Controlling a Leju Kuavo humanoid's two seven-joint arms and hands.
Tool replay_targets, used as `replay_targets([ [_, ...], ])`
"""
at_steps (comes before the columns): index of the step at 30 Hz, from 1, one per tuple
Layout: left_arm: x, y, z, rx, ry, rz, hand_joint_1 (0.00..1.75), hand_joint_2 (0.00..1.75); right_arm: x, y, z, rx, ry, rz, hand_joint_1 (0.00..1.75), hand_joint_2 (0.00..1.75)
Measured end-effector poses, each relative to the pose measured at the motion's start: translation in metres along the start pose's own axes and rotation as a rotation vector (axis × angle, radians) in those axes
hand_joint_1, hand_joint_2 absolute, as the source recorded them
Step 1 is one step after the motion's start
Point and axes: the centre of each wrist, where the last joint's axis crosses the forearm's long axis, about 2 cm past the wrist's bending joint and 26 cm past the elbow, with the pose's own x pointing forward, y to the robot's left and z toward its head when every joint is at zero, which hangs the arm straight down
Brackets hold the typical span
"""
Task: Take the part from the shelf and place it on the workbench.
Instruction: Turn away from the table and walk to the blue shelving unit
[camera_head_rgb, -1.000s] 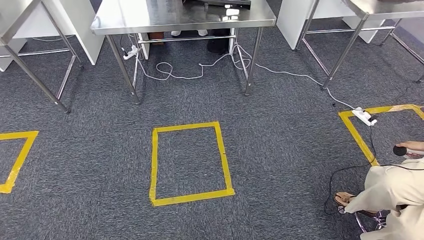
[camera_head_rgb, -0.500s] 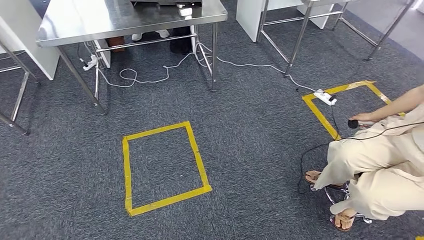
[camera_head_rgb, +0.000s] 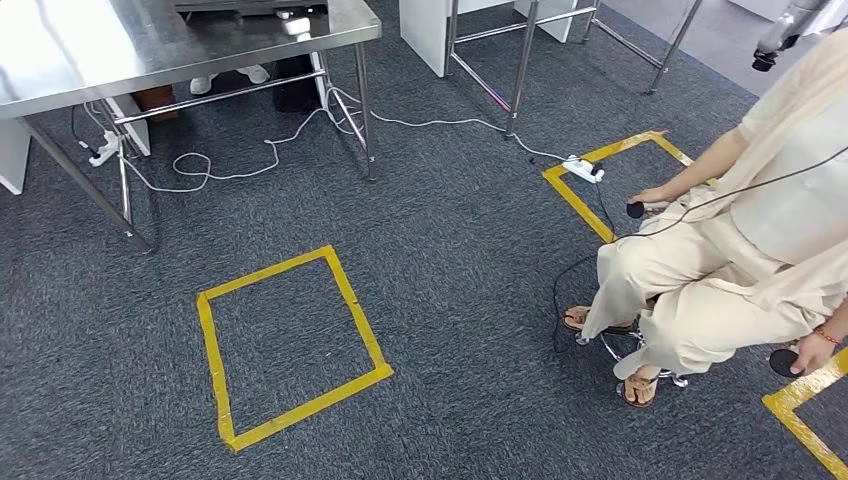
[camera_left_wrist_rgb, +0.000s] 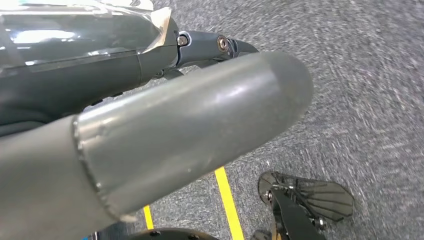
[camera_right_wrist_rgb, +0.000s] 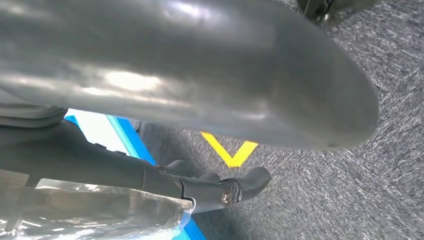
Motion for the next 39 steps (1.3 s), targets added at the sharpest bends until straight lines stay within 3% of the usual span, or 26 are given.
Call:
replay_targets([
  [31,-0.0014,-0.001,0.0007,0.007,0.006,0.001,0.0,0.0,0.0004,0.0,-0.0001,0.003,-0.005,0.004,0.0,0.0],
  [39,-0.0005,-0.0034,0.0019,0.038,0.052,0.023,0.0,0.0,0.0019,-0.0019,-0.0016,0.012,-0.01,0.044,0.0,0.0],
])
